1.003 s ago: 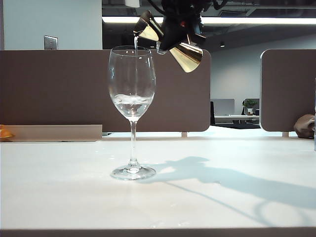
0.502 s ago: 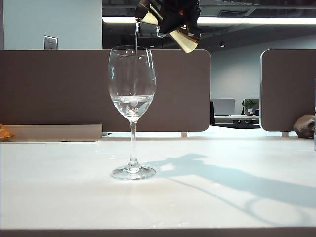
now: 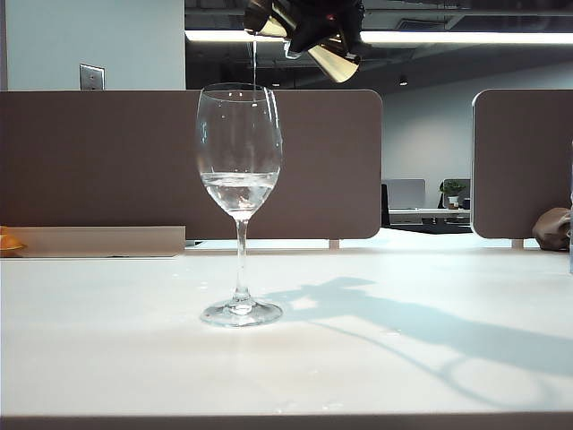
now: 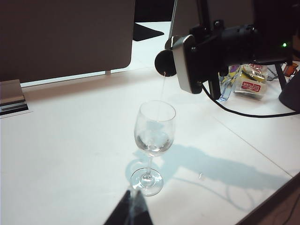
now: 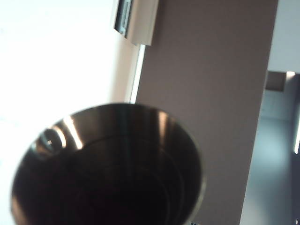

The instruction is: Pick up the jigger and pour the water inside into the glass.

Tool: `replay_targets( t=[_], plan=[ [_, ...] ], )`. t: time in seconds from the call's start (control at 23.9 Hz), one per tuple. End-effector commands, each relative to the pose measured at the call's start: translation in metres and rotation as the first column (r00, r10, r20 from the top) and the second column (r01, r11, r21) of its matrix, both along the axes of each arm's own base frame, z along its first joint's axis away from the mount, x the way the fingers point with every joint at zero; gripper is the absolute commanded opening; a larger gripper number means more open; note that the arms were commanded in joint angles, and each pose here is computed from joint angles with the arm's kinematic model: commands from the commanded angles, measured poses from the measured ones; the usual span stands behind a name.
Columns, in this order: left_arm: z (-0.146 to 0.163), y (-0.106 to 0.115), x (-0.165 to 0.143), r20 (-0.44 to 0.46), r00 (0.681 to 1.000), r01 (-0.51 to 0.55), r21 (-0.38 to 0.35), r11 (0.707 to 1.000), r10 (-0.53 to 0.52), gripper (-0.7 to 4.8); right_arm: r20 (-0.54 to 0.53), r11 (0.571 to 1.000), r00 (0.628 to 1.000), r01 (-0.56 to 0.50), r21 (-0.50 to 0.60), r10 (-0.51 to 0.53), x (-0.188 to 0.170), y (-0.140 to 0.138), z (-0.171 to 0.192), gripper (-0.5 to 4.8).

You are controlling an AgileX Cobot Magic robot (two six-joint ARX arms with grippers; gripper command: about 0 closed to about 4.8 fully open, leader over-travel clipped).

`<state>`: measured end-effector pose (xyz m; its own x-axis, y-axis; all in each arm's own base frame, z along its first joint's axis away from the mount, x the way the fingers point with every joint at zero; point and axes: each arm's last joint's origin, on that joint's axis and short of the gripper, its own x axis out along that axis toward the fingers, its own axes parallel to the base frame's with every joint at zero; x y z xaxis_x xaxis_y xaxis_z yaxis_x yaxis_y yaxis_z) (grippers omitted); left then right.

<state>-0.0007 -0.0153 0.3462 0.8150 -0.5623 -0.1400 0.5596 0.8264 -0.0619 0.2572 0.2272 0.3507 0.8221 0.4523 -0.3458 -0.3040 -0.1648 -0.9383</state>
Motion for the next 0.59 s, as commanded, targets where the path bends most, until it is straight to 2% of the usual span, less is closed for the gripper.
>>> replay_targets(
  t=[0.04, 0.17, 0.33, 0.42, 0.5, 0.59],
  plan=[
    [0.002, 0.000, 0.000, 0.016, 1.000, 0.002, -0.001, 1.000, -0.002, -0.03, 0.023, 1.000, 0.999, -0.029, 0.010, 0.029, -0.001, 0.001, 0.006, -0.01],
    [0.002, 0.000, 0.000, 0.016, 1.000, 0.002, -0.001, 1.000, -0.002, -0.02, 0.035, 0.999, 0.999, -0.039, -0.010, 0.039, -0.001, 0.001, 0.007, -0.01],
    [0.002, 0.000, 0.000, 0.016, 1.000, 0.002, -0.001, 1.000, -0.002, -0.03, 0.035, 0.999, 0.999, -0.033, 0.015, 0.033, -0.001, 0.001, 0.009, -0.01],
    [0.002, 0.000, 0.000, 0.016, 1.000, 0.002, -0.001, 1.000, -0.002, -0.03, -0.025, 0.990, 1.000, 0.016, 0.139, -0.013, -0.001, 0.001, 0.010, -0.01],
    [0.002, 0.000, 0.000, 0.016, 1.000, 0.002, -0.001, 1.000, -0.002, -0.03, -0.079, 0.960, 0.996, 0.071, 0.272, -0.051, 0.001, 0.000, 0.013, -0.02],
    [0.002, 0.000, 0.000, 0.016, 1.000, 0.002, -0.001, 1.000, -0.002, -0.03, -0.139, 0.898, 0.987, 0.135, 0.419, -0.083, 0.003, 0.000, 0.017, -0.01]
  ],
)
